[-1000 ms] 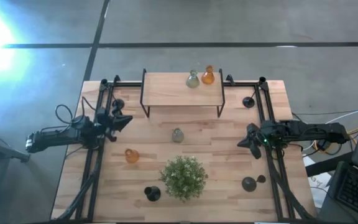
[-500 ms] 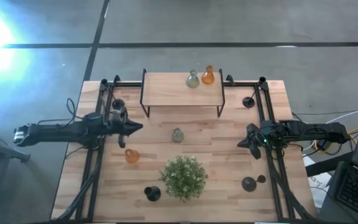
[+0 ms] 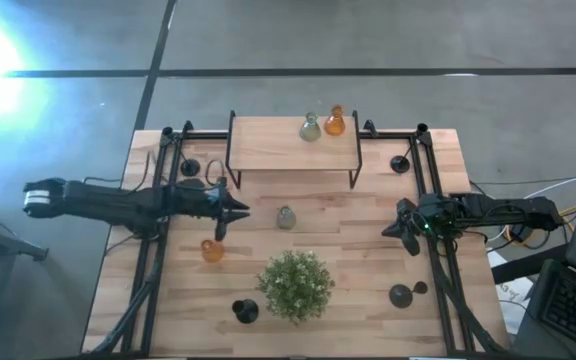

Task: Pick & Place candle stick holders
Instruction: Put the green glass candle holder on the shelf aligned with the other glass candle holder

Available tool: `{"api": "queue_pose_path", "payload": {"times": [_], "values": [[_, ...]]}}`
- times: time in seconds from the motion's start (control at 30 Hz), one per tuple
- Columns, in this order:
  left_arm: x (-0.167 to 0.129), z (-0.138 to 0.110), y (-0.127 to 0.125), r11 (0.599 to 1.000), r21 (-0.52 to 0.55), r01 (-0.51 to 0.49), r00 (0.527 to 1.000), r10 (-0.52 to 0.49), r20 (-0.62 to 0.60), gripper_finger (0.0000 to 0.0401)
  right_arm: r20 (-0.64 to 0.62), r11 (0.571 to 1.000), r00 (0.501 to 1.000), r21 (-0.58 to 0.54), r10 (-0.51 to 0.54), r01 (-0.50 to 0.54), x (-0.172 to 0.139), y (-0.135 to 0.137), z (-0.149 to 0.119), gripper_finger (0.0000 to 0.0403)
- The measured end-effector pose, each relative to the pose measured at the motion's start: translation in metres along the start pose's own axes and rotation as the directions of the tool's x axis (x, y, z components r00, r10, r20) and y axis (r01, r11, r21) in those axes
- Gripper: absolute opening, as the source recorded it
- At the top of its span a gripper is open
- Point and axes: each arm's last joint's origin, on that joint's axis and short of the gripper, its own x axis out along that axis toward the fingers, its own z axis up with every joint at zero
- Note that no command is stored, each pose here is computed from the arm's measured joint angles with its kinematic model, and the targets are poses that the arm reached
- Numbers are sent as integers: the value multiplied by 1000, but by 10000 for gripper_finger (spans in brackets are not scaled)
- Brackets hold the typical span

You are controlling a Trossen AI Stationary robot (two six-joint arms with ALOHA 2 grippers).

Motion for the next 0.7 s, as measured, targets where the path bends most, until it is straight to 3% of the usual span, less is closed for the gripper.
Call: {"api": "queue_pose_path", "payload": {"times": [0.27,0.47,0.7], "values": [[25,5,1,1000,16,-11,997,12,-82,183,0,1000,1000,0,0,0,0,0,0,8],[45,7,2,997,79,0,994,9,-110,187,29,999,998,-14,-50,50,0,-2,1,8],[65,3,3,997,79,22,995,-15,-94,188,60,993,992,-7,-114,115,0,-4,1,8]]}}
